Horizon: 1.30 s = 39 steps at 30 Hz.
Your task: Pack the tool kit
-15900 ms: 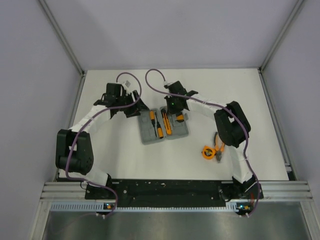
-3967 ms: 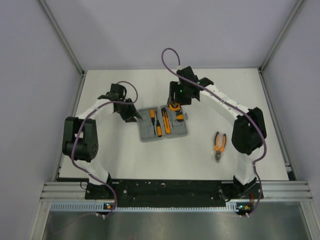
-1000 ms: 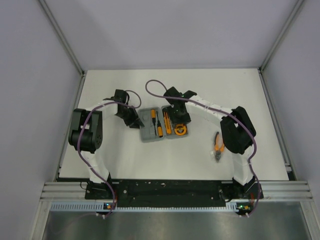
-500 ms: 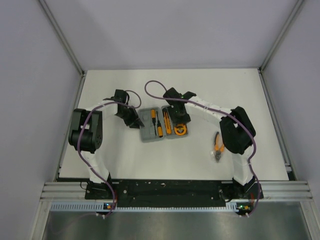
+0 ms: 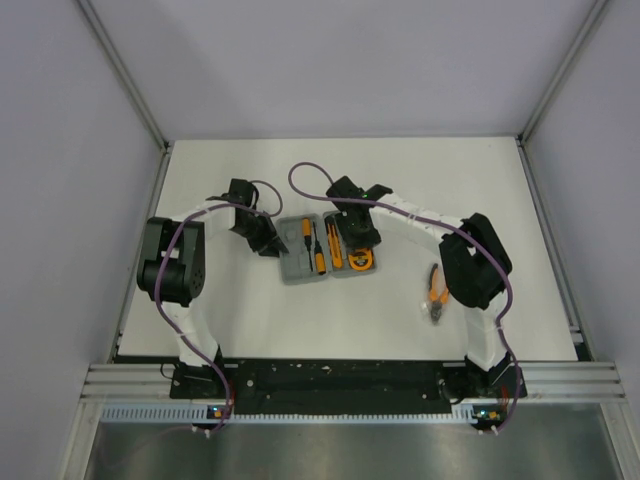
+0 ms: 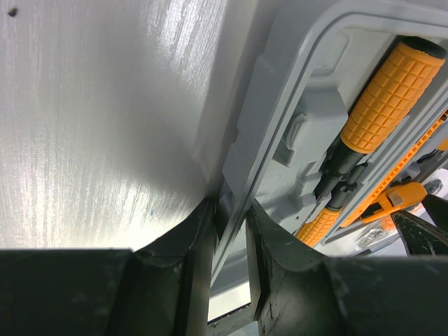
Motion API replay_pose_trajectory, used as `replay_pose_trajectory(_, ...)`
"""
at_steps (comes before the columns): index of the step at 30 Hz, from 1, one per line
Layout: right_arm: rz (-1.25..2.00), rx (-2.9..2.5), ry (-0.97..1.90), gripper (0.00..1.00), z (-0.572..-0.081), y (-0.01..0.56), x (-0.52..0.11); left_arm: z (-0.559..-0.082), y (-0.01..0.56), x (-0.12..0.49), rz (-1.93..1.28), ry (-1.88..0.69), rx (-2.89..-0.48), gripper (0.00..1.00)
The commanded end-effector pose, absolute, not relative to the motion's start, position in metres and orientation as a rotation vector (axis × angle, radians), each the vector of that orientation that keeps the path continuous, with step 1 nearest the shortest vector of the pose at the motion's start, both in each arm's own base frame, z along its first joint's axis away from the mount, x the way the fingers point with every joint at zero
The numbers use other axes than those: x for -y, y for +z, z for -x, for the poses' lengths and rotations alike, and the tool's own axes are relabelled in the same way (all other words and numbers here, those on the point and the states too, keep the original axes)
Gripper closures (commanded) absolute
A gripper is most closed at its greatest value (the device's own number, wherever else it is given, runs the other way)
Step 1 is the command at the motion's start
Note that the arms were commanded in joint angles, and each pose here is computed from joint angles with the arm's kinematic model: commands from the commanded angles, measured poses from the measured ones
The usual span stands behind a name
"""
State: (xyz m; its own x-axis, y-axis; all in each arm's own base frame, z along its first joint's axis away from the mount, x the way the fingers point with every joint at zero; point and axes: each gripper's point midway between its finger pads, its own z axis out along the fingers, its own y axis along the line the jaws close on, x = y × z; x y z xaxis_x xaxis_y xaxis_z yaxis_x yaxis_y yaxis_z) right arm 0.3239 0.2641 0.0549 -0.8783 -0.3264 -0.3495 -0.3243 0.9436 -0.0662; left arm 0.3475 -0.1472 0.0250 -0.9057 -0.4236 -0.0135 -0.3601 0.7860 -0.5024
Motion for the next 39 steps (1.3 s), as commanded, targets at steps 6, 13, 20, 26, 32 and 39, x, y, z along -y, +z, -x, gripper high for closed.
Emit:
replay_pose_trajectory(6, 0.581, -2.980, -0.111, 0.59, -0.276, -0.031, -0.244, -0.353, 0.019, 0.141, 0.631, -0.719, -2.847, 0.72)
replay_pose_trajectory(13, 0.573, -3.051, -0.098, 0.59, -0.263, -0.048, -0.242, -0.353, 0.019, 0.141, 0.626, -0.721, -2.848, 0.72)
replay_pose_trajectory(20, 0.579, -3.137, -0.107, 0.59, -0.245, -0.069, -0.235, -0.352, 0.020, 0.141, 0.628, -0.721, -2.847, 0.72)
replay_pose_trajectory(26, 0.547, -3.072, -0.181, 0.61, -0.256, -0.060, -0.227, -0.353, 0.021, 0.141, 0.629, -0.727, -2.843, 0.72)
replay_pose_trajectory(32, 0.470, -2.828, -0.107, 0.60, -0.314, 0.007, -0.256, -0.355, 0.026, 0.142, 0.625, -0.738, -2.829, 0.72)
replay_pose_trajectory(39, 0.407, -2.646, 0.035, 0.46, -0.349, 0.080, -0.282, -0.355, 0.026, 0.142, 0.626, -0.739, -2.832, 0.72)
